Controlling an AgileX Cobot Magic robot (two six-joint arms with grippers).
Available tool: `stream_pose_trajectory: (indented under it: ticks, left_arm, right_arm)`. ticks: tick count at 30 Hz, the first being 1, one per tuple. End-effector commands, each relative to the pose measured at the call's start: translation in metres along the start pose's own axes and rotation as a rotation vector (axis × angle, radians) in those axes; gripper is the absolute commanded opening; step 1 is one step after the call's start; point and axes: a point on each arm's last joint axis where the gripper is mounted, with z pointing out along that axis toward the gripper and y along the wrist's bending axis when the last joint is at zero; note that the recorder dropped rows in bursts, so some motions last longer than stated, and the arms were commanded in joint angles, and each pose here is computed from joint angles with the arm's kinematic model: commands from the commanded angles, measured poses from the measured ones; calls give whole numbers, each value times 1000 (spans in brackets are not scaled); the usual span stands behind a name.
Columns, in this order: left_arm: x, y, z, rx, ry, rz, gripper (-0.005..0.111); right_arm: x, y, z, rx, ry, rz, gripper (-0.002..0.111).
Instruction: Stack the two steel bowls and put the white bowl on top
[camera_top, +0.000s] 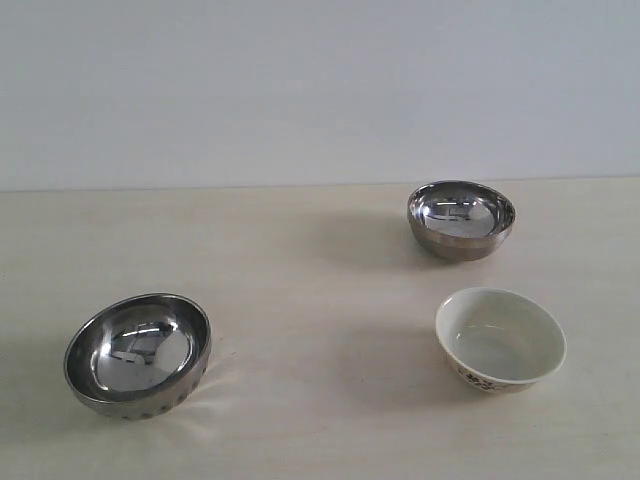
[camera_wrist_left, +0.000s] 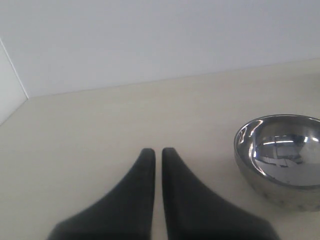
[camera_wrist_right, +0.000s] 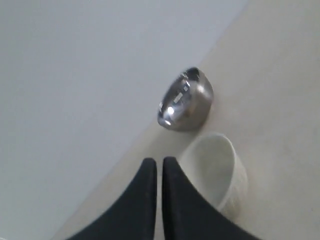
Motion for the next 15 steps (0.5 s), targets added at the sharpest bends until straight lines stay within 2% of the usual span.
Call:
stream_pose_trajectory:
  ticks: [1,4,6,10,15]
  left_arm:
    - [0,0,0,-1,-8,-17,4]
    - [0,0,0,-1,-8,-17,4]
    - [0,0,0,-1,-8,-17,4]
    - [0,0,0,-1,-8,-17,4]
    - [0,0,0,-1,-8,-17,4]
  right_arm:
    - [-18,15,-4,-128,-159,-124,0]
    - [-35,39,-11,-200,-219,-202,0]
    - [-48,56,-11,-204,-224,-262,0]
    - [-67,83,13,-131,-128,-320,0]
    - [-84,111,67,-41,20,-385,0]
